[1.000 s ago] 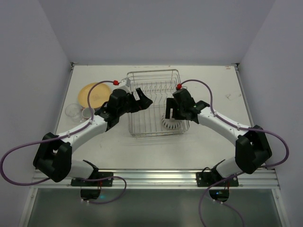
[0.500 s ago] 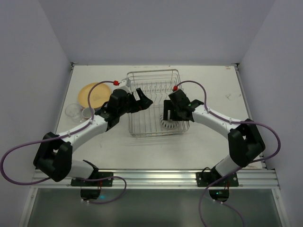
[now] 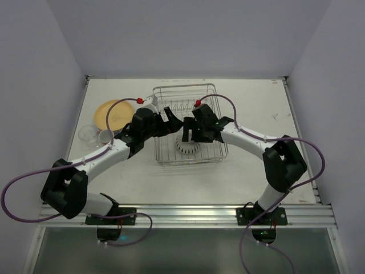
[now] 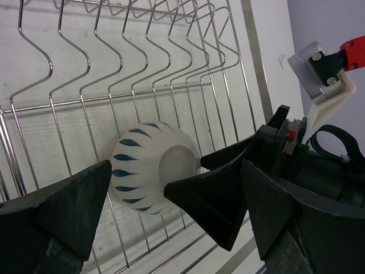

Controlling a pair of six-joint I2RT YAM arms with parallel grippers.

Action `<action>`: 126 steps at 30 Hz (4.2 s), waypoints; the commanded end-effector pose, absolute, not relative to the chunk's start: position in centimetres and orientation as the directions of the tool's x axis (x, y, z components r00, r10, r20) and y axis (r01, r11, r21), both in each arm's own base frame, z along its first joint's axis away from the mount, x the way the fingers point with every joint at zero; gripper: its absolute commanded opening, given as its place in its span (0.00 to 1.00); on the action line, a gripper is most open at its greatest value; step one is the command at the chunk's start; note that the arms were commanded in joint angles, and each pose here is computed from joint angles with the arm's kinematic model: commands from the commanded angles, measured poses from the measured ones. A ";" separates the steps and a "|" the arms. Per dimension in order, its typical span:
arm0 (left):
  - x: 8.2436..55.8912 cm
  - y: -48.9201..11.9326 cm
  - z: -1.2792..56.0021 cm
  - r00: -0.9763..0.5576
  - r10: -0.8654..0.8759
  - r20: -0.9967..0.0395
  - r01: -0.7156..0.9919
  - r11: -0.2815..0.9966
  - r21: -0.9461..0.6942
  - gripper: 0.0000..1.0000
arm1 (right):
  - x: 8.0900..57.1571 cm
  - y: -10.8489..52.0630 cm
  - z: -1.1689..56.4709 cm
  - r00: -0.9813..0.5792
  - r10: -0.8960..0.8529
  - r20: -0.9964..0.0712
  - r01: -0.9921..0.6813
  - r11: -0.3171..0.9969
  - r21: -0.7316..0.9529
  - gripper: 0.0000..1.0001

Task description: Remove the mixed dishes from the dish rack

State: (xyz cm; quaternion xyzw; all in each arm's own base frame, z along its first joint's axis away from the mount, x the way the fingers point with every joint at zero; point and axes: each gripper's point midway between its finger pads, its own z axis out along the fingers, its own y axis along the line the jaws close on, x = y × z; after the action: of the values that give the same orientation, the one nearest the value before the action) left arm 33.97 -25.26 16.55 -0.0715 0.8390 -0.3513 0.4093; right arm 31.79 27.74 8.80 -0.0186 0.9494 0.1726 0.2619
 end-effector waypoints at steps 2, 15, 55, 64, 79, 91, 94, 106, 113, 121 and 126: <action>34.0 -26.0 16.8 -0.652 -0.418 -0.633 0.187 0.720 -0.668 1.00 | 33.2 30.5 12.6 -0.824 0.123 -0.554 -0.171 0.877 0.448 0.84; 33.9 -26.7 15.7 -0.677 -0.414 -0.608 0.184 0.705 -0.685 1.00 | 31.5 29.0 12.7 -0.872 0.208 -0.443 -0.095 0.816 0.570 0.98; 33.6 -28.9 13.8 -0.701 -0.454 -0.550 0.155 0.656 -0.739 1.00 | 30.4 27.2 8.4 -0.796 0.521 -0.308 0.099 0.614 0.783 0.96; 33.8 -28.8 14.1 -0.690 -0.464 -0.555 0.152 0.658 -0.738 1.00 | 30.7 27.1 8.5 -0.763 0.575 -0.296 0.102 0.559 0.823 0.96; 34.8 -29.3 13.7 -0.682 -0.486 -0.547 0.141 0.647 -0.749 1.00 | 31.6 27.7 6.9 -0.746 0.619 -0.246 0.146 0.512 0.846 0.94; 35.8 -30.0 13.3 -0.680 -0.483 -0.551 0.145 0.649 -0.747 1.00 | 32.1 27.8 5.8 -0.742 0.625 -0.244 0.165 0.522 0.837 0.91; 35.6 -30.0 13.2 -0.685 -0.478 -0.550 0.143 0.652 -0.744 1.00 | 32.5 27.6 5.8 -0.726 0.640 -0.250 0.168 0.518 0.839 0.90; 35.4 -30.5 12.6 -0.696 -0.460 -0.551 0.147 0.659 -0.737 1.00 | 33.7 27.9 5.0 -0.700 0.675 -0.234 0.200 0.499 0.843 0.89; 35.5 -30.7 12.9 -0.693 -0.456 -0.559 0.154 0.663 -0.733 1.00 | 33.9 27.1 5.1 -0.665 0.700 -0.261 0.186 0.494 0.849 0.81; 35.6 -30.9 13.2 -0.692 -0.451 -0.564 0.162 0.665 -0.730 1.00 | 35.0 26.3 7.5 -0.628 0.662 -0.409 0.137 0.612 0.779 0.79; 35.7 -31.0 13.3 -0.692 -0.449 -0.565 0.165 0.664 -0.729 1.00 | 35.2 25.1 8.7 -0.572 0.684 -0.453 0.153 0.632 0.760 0.90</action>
State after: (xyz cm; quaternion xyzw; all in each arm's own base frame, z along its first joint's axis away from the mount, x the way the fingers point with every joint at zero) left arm 35.05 -30.11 11.62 -0.0963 0.8394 -0.3868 0.3694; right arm 33.90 26.45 6.82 0.2395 0.8293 0.3724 0.3410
